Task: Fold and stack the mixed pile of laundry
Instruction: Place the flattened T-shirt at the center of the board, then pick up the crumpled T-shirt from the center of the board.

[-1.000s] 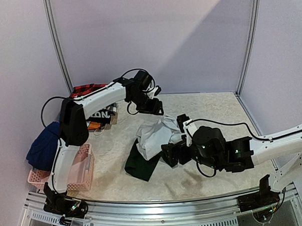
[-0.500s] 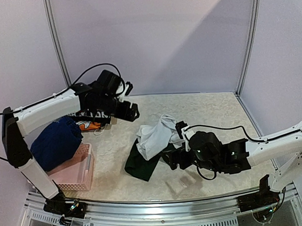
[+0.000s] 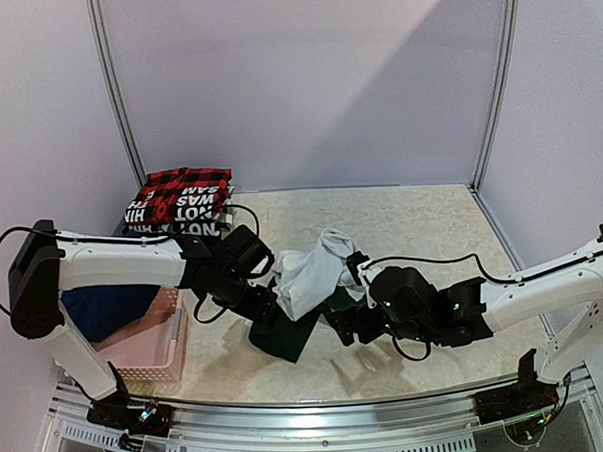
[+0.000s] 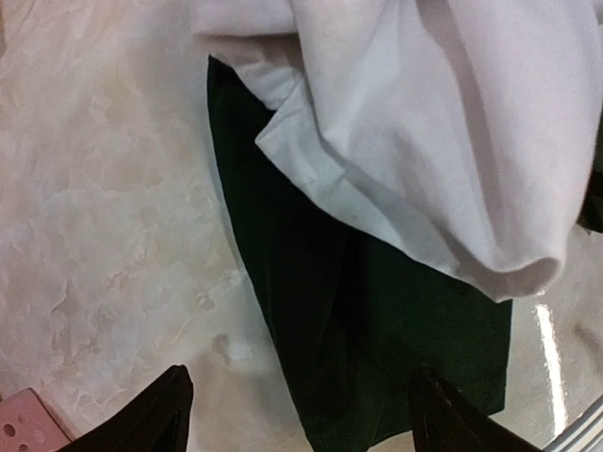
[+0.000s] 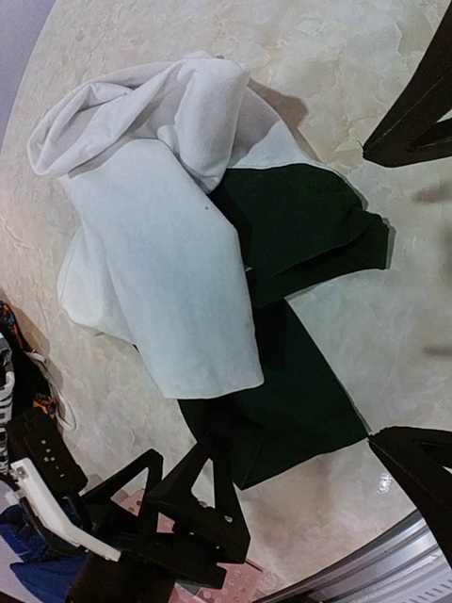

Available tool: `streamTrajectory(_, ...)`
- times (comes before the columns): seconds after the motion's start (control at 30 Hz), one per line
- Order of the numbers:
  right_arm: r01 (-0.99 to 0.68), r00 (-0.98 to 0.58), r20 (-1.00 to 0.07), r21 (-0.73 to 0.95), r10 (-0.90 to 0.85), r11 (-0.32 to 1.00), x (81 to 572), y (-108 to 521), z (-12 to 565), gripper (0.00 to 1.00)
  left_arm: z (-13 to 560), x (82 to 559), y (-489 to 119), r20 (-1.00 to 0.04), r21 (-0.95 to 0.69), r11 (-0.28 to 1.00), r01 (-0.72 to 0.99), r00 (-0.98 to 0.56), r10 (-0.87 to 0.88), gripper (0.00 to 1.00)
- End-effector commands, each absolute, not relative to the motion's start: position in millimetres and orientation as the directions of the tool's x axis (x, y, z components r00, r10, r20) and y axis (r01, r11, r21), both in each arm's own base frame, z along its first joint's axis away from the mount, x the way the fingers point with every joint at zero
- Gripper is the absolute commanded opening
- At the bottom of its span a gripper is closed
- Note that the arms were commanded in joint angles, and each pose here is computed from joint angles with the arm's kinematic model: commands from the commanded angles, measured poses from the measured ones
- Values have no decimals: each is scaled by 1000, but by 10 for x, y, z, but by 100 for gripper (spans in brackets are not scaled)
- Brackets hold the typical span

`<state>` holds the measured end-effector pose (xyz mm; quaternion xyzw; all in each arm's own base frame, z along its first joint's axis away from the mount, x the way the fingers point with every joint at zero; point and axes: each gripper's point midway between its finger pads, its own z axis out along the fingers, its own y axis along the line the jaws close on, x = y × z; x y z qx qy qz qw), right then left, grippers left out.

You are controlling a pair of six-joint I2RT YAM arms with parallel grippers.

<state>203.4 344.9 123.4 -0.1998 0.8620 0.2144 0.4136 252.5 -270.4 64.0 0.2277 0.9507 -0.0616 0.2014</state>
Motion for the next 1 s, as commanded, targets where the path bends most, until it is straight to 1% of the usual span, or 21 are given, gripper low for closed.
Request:
streamTrajectory(0.0, -516, -610, -770, 209, -186, 831, 2067, 3470, 1118, 97, 383, 2483, -2717, -397, -31, 903, 429, -834, 383, 78)
streamTrajectory(0.1, -531, -617, -761, 216, -200, 819, 2093, 3551, 1103, 97, 275, 2437, -2767, -396, -66, 900, 432, -839, 374, 70)
streamTrajectory(0.17, -543, -621, -757, 229, -202, 808, 2120, 3628, 1132, 96, 182, 2407, -2749, -388, -67, 900, 431, -842, 375, 60)
streamTrajectory(0.2, -552, -620, -757, 235, -206, 800, 2125, 3677, 1151, 96, 149, 2398, -2747, -386, -70, 899, 431, -843, 374, 53)
streamTrajectory(0.3, -575, -626, -740, 223, -248, 787, 2131, 3803, 1135, 94, 85, 2369, -2717, -394, -85, 904, 418, -848, 355, 21)
streamTrajectory(0.37, -588, -624, -733, 214, -270, 780, 2159, 3912, 1136, 93, 87, 2358, -2699, -409, -99, 908, 406, -849, 335, 3)
streamTrajectory(0.4, -593, -622, -734, 215, -272, 776, 2185, 3991, 1175, 93, 102, 2354, -2688, -418, -105, 910, 401, -848, 326, 0)
streamTrajectory(0.53, -598, -621, -720, 179, -310, 781, 2278, 4178, 1148, 90, 120, 2345, -2653, -438, -113, 913, 393, -844, 309, 0)
streamTrajectory(0.7, -557, -641, -688, 110, -341, 823, 2443, 4312, 941, 84, 123, 2319, -2624, -453, -126, 912, 391, -840, 298, 0)
streamTrajectory(0.8, -533, -660, -665, 86, -351, 841, 2512, 4344, 762, 77, 161, 2308, -2595, -468, -131, 912, 389, -835, 289, 0)
streamTrajectory(0.97, -468, -663, -667, 15, -340, 883, 2676, 4298, 655, 61, 223, 2278, -2560, -487, -143, 909, 391, -827, 279, 0)
